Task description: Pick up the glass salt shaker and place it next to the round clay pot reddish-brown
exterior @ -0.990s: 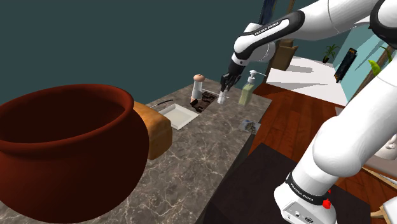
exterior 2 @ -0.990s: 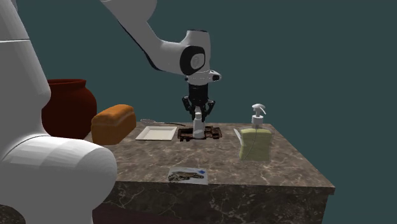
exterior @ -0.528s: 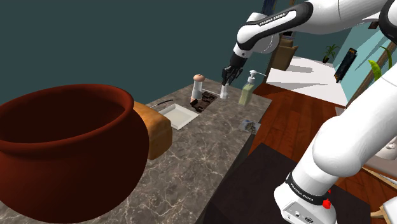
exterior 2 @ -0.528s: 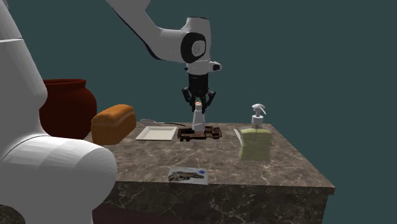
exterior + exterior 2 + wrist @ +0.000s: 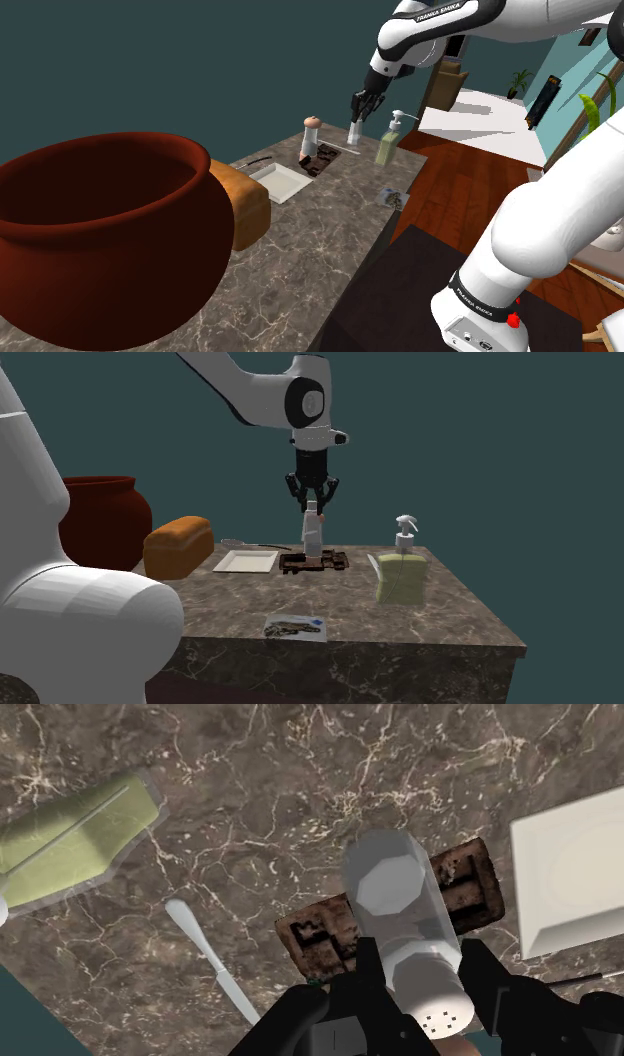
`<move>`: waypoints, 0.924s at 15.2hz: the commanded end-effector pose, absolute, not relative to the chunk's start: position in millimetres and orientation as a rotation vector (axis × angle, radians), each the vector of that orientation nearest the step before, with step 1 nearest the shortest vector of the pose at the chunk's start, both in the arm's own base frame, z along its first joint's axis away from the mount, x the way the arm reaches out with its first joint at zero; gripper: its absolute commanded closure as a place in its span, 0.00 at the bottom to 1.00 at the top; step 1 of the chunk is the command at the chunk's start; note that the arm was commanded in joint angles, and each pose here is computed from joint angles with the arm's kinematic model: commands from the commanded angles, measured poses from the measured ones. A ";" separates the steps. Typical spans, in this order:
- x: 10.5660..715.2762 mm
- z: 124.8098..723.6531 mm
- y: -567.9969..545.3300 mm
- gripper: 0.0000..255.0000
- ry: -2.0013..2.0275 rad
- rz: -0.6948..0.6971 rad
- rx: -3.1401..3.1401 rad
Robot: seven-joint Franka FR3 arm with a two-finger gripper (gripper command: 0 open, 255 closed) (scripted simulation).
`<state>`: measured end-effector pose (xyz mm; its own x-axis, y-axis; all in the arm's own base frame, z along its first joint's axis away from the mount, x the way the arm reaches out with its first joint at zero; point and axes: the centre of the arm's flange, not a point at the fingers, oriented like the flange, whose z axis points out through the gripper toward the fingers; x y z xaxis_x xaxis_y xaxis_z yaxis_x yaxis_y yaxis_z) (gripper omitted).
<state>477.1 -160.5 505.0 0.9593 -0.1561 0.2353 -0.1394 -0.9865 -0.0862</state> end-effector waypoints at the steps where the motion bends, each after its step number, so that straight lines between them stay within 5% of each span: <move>1: 477.2 515.6 -160.9 1.00 0.230 -0.373 -3.041; 14: 477.2 584.2 -160.9 1.00 0.230 -0.373 -3.041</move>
<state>477.6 -159.3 578.1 0.9593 -0.1562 0.2353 -0.1395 -0.9865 -0.0862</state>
